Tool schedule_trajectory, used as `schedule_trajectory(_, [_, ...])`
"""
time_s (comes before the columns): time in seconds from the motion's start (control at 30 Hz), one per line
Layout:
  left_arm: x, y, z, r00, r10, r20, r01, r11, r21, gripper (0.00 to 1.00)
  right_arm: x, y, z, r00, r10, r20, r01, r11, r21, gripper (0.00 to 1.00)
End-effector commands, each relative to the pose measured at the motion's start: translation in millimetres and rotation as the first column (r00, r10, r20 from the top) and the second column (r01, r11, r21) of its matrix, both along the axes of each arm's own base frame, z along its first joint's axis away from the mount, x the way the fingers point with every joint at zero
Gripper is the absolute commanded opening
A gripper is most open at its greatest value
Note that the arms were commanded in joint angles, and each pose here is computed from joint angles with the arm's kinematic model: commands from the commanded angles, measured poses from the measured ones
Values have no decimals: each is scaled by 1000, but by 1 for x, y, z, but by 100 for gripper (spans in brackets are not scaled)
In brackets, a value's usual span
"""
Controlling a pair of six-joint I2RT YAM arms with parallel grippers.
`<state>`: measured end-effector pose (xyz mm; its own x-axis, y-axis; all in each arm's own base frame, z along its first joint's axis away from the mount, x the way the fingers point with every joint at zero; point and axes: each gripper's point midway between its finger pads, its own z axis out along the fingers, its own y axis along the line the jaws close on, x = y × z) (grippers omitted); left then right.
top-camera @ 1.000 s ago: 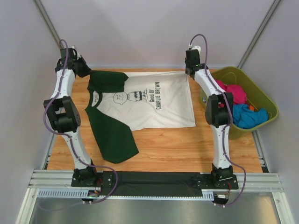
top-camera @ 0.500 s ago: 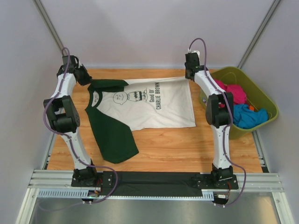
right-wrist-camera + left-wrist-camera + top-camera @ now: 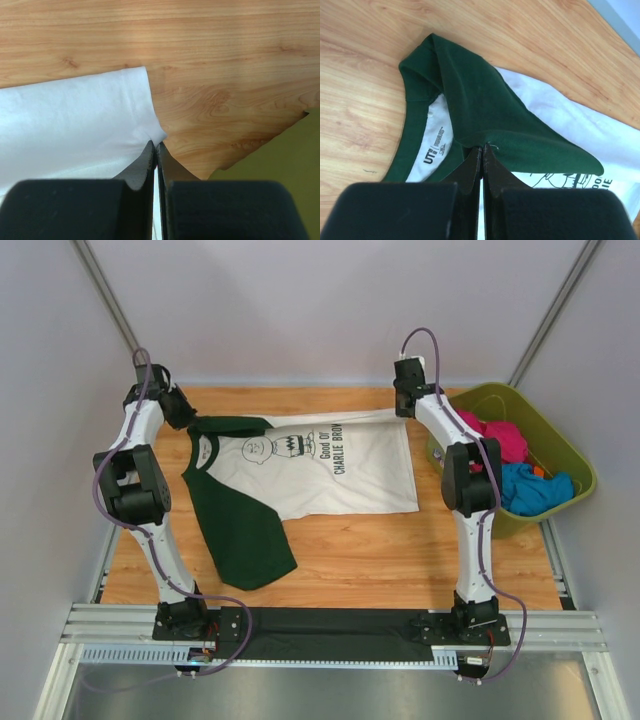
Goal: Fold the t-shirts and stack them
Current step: Fold the tshirt
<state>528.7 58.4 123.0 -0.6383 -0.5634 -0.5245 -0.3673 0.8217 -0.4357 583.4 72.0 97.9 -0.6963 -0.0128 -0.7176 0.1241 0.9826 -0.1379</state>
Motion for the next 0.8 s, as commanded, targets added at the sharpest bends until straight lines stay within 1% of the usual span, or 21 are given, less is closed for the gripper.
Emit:
schedule_trajectory(0.0, [-4, 23, 27, 996, 65, 57, -68, 996, 53, 0, -4, -15, 28, 998, -38, 46, 39, 999, -34, 0])
schedule_trajectory(0.3, [-9, 24, 11, 997, 70, 29, -71, 996, 54, 0, -15, -19, 4, 999, -51, -11, 50, 997, -52, 0])
schedule_trajectory(0.77, [-26, 28, -24, 994, 93, -52, -91, 994, 57, 0, -19, -22, -14, 997, -52, -52, 48, 996, -75, 0])
